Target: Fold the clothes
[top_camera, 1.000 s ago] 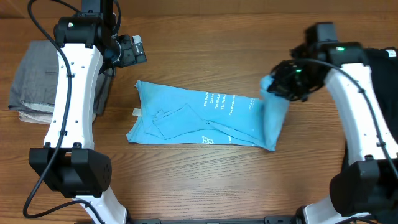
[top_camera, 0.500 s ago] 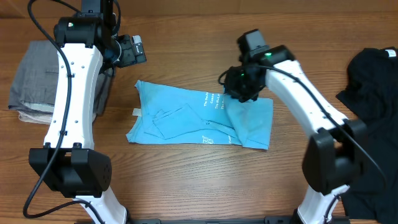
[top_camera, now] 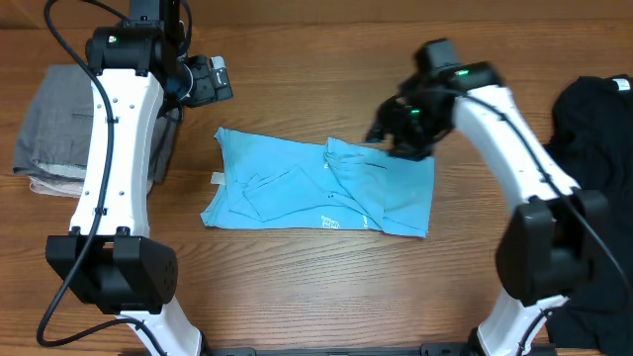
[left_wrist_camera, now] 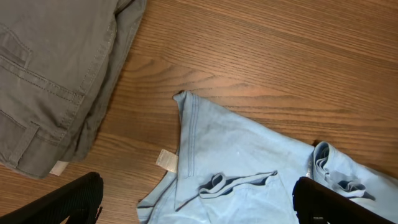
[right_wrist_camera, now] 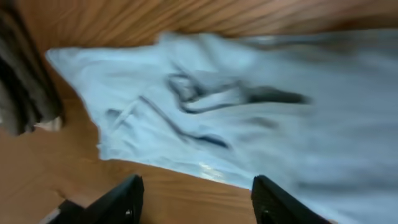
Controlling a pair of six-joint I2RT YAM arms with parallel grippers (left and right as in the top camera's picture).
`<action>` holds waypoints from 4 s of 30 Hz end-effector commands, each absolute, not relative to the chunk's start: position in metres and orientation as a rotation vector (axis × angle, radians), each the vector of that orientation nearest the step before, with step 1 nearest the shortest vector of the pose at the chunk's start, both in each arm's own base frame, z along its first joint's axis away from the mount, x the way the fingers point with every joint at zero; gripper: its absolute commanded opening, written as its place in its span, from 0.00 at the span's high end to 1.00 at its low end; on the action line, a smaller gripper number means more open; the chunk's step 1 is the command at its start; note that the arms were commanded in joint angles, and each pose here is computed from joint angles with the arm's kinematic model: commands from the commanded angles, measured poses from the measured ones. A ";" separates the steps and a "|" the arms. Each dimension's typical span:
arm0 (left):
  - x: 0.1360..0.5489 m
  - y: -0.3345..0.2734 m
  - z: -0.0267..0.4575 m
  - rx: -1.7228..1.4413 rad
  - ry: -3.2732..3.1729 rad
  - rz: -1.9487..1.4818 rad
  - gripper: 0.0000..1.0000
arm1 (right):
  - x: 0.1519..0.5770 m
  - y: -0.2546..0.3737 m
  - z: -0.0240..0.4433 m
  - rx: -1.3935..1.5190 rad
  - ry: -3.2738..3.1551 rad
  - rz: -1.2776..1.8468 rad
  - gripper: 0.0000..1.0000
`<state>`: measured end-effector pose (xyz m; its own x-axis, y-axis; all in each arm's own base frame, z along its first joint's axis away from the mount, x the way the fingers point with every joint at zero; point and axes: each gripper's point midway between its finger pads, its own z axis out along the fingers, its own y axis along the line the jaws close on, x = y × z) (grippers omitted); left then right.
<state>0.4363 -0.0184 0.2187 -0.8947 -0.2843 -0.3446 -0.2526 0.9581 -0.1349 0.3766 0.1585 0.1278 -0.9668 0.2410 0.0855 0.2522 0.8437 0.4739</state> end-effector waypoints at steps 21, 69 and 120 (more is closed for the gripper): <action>0.436 -0.017 0.217 -0.405 2.746 -0.110 0.00 | 0.345 0.149 0.020 -0.474 -3.026 -0.720 0.88; 0.436 -0.017 0.217 -0.406 2.746 -0.110 0.00 | 0.346 0.239 0.068 0.124 -3.193 -0.800 0.78; 0.436 -0.017 0.217 -0.406 2.746 -0.110 0.00 | 0.313 0.159 0.105 0.082 -3.147 -0.781 0.61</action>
